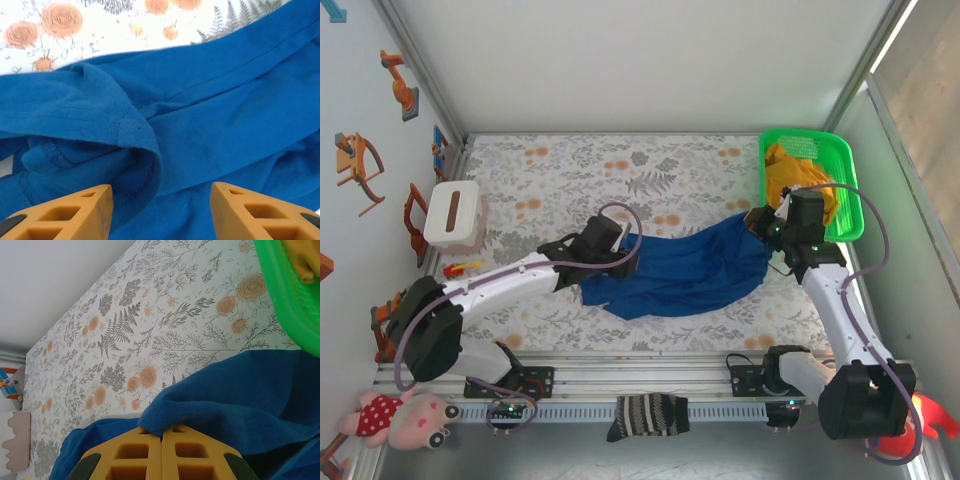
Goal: Fold the inside-out t-shirt
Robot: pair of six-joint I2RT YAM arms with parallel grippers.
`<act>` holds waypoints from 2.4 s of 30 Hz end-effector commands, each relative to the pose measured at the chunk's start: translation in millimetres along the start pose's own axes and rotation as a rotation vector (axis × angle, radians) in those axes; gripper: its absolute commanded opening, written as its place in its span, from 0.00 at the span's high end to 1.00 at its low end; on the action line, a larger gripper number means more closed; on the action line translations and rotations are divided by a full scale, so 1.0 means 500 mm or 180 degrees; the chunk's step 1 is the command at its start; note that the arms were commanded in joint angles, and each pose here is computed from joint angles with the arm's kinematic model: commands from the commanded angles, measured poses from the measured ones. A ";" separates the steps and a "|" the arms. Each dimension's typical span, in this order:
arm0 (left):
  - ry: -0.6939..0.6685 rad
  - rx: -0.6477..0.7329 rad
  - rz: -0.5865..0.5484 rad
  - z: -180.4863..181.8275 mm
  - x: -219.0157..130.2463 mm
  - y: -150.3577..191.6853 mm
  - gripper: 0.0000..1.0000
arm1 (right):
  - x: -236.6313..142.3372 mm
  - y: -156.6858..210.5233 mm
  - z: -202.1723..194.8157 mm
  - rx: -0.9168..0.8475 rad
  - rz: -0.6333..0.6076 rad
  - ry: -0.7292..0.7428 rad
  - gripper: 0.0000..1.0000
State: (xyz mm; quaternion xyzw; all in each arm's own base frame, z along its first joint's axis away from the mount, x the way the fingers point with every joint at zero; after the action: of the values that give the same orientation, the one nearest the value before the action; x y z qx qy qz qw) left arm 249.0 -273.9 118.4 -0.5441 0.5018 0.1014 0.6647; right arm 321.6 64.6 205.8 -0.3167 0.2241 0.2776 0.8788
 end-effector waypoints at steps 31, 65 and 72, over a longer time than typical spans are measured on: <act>0.0802 -0.0288 -0.0613 -0.137 -0.074 -0.211 1.00 | -0.033 -0.061 0.070 -0.0245 -0.0220 -0.0117 1.00; 0.0489 -0.1146 -0.3781 0.346 -0.918 -0.510 1.00 | -0.612 -0.358 0.553 -0.0773 -0.2029 -0.1951 1.00; 0.0593 -0.1399 -0.3600 0.330 -0.907 -0.484 1.00 | -0.651 -0.327 0.562 -0.0796 -0.2028 -0.2053 1.00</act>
State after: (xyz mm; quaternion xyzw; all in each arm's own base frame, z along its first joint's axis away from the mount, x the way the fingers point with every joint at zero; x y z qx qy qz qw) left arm 285.1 -51.4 611.5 -0.8413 0.1594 -0.2364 0.4594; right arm 245.4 44.1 650.0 -0.3761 -0.1951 0.1217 0.8976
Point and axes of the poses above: each hand's point on the last joint's axis, 136 mm out from that joint toward the fingers, its own x axis out along the fingers, its own z axis along the line the jaws close on, y = z × x, the point moved 1 cm from there along -x, back along the fingers, and after that the axes turned 7 degrees about x, right-handed, at the moved point
